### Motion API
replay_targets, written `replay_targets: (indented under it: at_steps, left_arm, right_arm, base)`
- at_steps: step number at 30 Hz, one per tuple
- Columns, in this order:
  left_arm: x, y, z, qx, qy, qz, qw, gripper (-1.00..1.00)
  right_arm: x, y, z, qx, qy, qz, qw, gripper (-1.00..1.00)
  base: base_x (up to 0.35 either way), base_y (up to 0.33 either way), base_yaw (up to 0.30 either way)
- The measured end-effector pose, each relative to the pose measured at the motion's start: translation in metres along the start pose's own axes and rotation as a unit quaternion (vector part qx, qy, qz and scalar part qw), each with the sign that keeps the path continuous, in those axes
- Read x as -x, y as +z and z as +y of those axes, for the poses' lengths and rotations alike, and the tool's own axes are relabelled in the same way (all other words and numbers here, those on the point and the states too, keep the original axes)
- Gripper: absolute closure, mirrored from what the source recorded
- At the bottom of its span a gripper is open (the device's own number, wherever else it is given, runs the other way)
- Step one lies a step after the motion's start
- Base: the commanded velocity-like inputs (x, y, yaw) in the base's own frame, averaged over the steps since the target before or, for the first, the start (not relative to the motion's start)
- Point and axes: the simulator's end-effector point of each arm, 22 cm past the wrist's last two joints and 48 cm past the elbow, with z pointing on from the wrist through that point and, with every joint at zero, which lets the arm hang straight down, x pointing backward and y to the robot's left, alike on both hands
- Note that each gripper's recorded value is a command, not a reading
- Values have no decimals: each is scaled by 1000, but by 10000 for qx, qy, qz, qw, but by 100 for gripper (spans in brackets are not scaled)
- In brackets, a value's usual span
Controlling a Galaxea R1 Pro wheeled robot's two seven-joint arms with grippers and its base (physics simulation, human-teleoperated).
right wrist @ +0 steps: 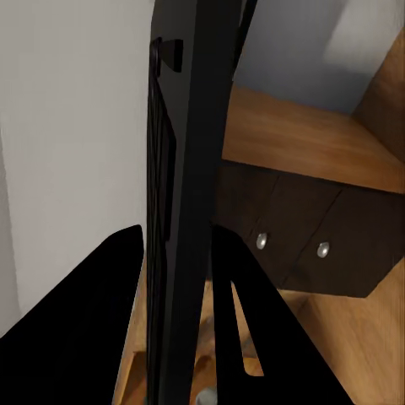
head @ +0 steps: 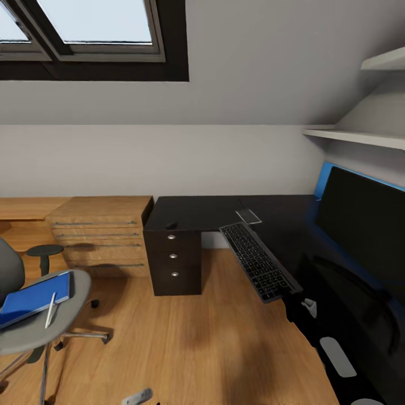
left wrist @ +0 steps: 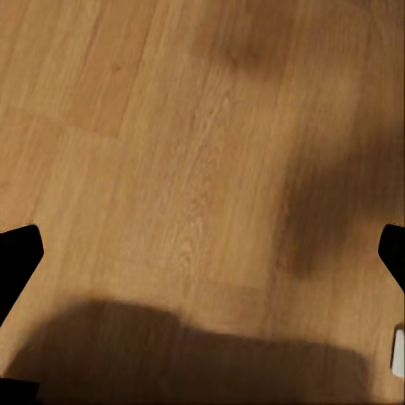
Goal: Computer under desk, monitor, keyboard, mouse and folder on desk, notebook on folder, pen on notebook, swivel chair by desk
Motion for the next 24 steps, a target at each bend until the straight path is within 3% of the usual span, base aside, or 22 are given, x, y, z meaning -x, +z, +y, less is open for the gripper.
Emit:
replay_targets:
  at_steps: [15,20,24]
  left_arm:
    - [0,0,0,-2,0,-1,10000,-100]
    - [0,0,-1,-4,-1,-1,10000,-100]
    - [0,0,-1,-5,-1,-1,10000,-100]
  right_arm:
    - [16,0,16,213,184,-183,9994,100]
    - [18,4,46,479,79,-16,9988,100]
    - [13,5,50,440,95,160,9989,100]
  base:
    - [-115,-32,0]
    - [-23,-1,0]
    - [-5,0,0]
